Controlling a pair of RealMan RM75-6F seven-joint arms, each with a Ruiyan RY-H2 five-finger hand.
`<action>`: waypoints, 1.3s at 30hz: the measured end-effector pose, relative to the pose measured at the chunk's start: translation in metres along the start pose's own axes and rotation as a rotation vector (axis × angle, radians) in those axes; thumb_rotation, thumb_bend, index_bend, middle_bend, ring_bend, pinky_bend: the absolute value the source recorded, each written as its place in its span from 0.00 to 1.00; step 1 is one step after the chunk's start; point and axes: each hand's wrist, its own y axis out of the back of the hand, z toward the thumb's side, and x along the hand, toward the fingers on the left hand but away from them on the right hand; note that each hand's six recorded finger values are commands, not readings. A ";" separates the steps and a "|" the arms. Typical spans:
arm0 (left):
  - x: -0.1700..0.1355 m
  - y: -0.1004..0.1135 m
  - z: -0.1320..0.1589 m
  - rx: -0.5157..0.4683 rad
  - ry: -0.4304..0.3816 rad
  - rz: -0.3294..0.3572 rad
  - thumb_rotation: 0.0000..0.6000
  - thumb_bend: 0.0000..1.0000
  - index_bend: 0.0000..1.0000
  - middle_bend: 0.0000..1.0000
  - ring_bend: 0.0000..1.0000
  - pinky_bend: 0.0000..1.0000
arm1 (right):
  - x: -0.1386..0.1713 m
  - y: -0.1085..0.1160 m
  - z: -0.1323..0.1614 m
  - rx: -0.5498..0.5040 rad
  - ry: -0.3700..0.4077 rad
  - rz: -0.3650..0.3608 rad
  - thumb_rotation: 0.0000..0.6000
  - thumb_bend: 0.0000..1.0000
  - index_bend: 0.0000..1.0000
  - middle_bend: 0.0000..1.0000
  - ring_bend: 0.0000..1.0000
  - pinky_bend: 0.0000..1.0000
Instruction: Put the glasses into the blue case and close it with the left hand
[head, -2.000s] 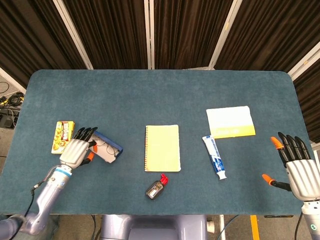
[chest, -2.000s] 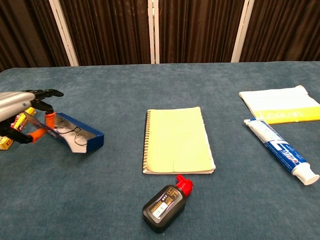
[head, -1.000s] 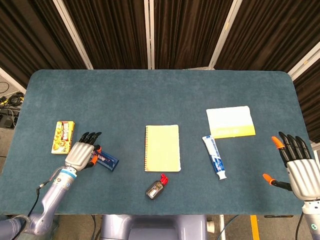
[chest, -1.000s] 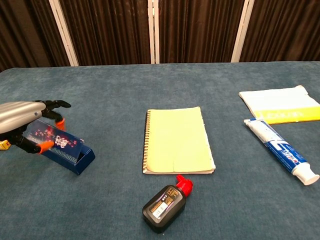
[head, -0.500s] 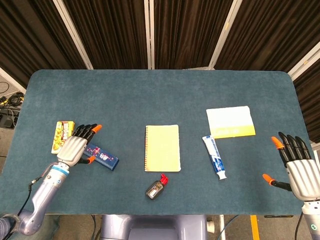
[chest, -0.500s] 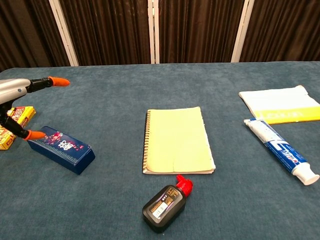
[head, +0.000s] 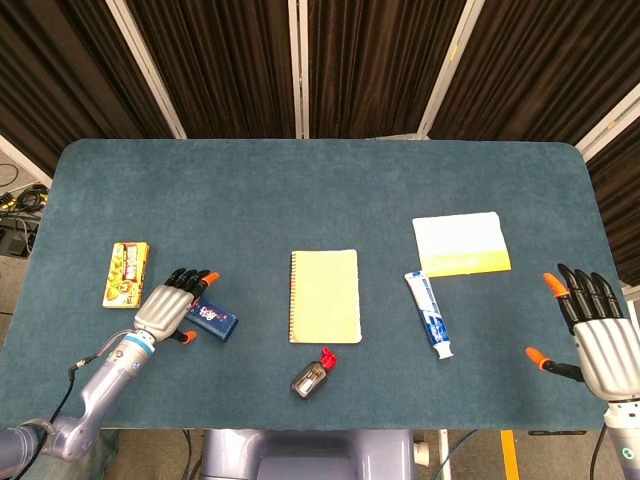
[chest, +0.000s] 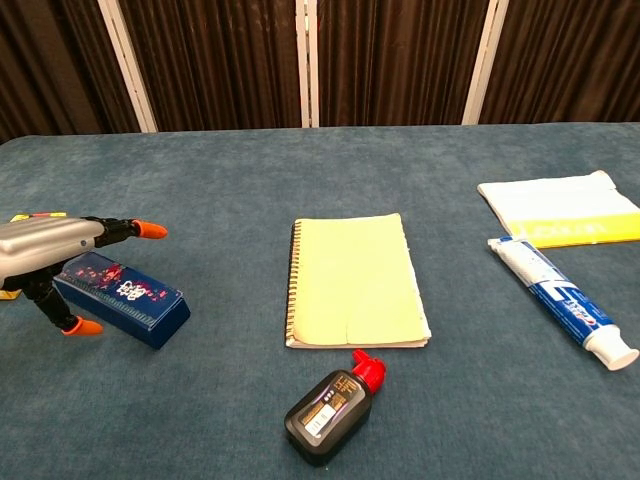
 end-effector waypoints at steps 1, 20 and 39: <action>0.001 0.000 0.001 0.000 0.001 0.002 1.00 0.20 0.15 0.06 0.02 0.04 | 0.000 0.000 0.000 -0.001 0.000 0.000 1.00 0.00 0.01 0.00 0.00 0.00; 0.005 -0.001 0.002 0.001 0.013 0.009 1.00 0.05 0.27 0.12 0.07 0.07 | 0.000 0.000 0.000 -0.002 0.002 0.001 1.00 0.00 0.02 0.00 0.00 0.00; -0.095 0.102 -0.045 -0.088 0.197 0.471 1.00 0.00 0.00 0.00 0.00 0.00 | 0.000 0.000 0.000 -0.004 0.012 -0.005 1.00 0.00 0.00 0.00 0.00 0.00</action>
